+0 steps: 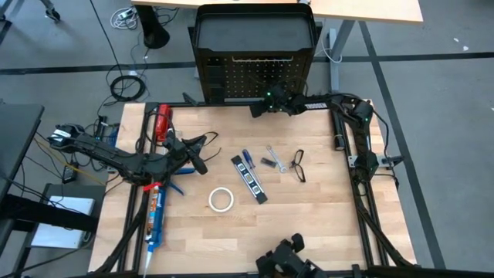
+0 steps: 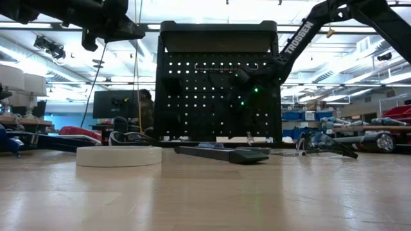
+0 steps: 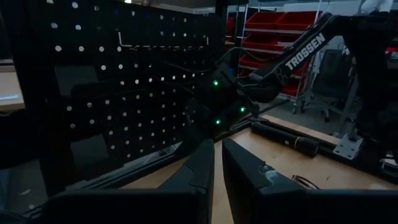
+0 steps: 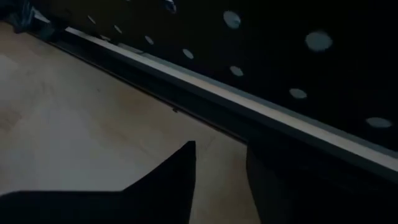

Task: Hang tools onto peg board
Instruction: Unhang the wrench from the black pegboard

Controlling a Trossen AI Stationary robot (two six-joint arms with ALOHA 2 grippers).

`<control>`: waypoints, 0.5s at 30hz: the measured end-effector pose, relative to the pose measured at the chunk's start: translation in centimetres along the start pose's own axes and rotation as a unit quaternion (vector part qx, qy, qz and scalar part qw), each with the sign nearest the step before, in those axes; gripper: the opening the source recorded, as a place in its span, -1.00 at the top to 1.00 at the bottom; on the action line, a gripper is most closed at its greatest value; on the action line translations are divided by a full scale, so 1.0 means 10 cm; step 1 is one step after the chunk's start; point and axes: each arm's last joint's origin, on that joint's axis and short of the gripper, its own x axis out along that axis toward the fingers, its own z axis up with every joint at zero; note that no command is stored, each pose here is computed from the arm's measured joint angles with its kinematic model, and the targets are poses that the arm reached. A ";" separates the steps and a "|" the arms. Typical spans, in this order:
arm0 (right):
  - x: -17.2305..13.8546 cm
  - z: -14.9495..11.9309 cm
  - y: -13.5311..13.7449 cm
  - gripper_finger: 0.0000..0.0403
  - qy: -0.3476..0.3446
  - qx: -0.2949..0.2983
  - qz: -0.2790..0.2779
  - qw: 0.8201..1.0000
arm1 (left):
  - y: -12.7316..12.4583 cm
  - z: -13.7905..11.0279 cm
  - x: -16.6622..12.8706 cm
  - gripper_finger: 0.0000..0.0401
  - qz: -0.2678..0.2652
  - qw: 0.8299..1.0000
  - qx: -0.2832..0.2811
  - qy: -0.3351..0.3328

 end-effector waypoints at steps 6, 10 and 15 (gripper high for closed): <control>-0.10 0.03 -0.01 0.10 0.013 -0.008 -0.010 1.000 | 0.00 0.03 0.00 0.82 -0.002 1.000 0.012 -0.007; -0.12 -0.02 0.02 0.09 0.027 -0.015 -0.026 0.999 | 0.00 0.05 0.00 0.82 -0.003 1.000 0.017 -0.012; -0.13 -0.05 0.03 0.14 0.040 -0.022 -0.033 0.998 | 0.00 0.04 0.00 0.82 -0.002 1.000 0.019 -0.011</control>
